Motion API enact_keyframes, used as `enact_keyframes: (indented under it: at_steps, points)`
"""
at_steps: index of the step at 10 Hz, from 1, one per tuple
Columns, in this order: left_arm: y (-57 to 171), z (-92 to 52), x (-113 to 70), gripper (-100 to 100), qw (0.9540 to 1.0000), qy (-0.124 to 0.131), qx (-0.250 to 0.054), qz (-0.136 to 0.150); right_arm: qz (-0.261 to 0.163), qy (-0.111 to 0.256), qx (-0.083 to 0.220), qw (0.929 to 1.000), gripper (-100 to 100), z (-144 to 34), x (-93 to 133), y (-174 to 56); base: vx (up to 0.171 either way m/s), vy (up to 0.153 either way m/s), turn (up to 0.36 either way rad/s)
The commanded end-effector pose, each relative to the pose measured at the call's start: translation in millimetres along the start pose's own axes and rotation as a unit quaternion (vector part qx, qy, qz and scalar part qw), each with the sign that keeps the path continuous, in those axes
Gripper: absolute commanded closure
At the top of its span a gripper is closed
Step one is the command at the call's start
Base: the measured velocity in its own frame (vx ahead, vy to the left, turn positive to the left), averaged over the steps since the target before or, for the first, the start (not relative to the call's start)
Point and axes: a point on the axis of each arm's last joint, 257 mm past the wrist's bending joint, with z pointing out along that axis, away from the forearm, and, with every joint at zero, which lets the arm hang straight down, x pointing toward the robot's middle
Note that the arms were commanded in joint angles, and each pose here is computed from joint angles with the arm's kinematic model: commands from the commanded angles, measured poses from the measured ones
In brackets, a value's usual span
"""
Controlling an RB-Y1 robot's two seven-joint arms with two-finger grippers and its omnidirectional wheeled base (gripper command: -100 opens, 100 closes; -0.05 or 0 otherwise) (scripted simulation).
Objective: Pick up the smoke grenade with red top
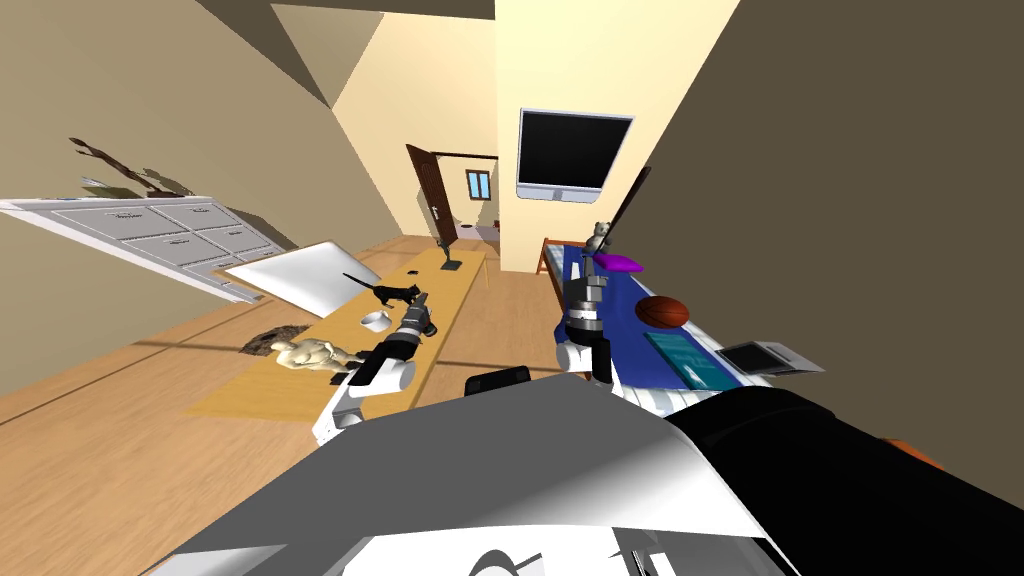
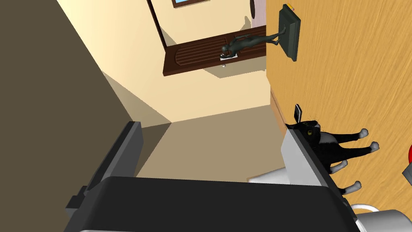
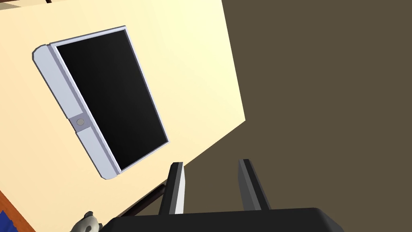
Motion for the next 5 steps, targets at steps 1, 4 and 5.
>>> enact_keyframes:
  at_steps: [1,4,5]
  points:
    - [19.2,3.6,0.5,-100,0.9995,0.006,-0.031,0.002,0.0,0.0,0.0,1.0,0,0.0,0.0,0.0,0.0,0.011,-0.076]
    - [50.6,6.9,-1.7,-100,0.9966,0.015,-0.081,0.005,0.0,0.0,0.0,1.0,0,0.0,0.0,0.0,0.0,0.016,-0.073]
    - [53.6,6.4,-1.2,-100,0.996,0.016,-0.087,0.005,0.0,0.0,0.0,1.0,0,0.0,0.0,0.0,0.0,0.015,-0.045]
